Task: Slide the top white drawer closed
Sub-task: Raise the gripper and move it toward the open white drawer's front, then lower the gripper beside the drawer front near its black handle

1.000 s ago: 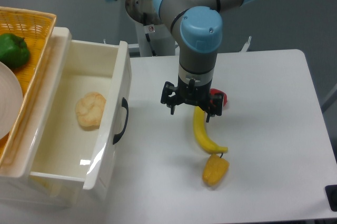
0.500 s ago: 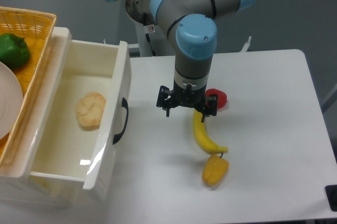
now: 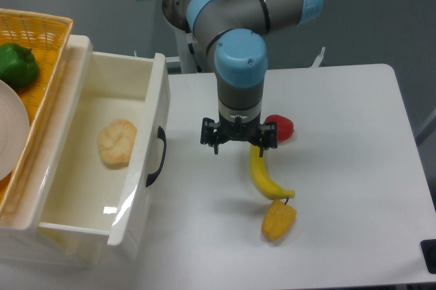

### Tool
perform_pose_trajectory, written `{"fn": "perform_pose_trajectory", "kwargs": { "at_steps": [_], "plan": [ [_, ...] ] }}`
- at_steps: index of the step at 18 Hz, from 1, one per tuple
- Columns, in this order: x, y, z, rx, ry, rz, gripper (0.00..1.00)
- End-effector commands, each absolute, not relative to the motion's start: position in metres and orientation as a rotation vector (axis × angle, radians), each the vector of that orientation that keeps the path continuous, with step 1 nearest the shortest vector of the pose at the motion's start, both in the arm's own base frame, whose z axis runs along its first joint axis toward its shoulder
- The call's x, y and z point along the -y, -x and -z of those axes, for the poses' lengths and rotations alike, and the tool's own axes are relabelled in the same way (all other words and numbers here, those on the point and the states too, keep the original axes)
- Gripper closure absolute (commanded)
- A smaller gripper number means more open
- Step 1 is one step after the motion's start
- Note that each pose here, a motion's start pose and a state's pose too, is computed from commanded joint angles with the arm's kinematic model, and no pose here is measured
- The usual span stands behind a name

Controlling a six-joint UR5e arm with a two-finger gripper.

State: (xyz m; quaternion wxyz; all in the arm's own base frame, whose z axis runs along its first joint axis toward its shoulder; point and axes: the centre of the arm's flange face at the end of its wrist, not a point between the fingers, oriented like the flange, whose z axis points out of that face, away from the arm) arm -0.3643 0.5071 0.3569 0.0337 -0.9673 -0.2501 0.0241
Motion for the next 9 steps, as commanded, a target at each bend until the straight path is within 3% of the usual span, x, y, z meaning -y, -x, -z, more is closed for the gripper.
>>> {"fn": "perform_pose_trajectory", "kwargs": {
  "at_steps": [9],
  "plan": [
    [-0.540, 0.338, -0.313, 0.726, 3.045, -0.008, 0.00]
  ]
}}
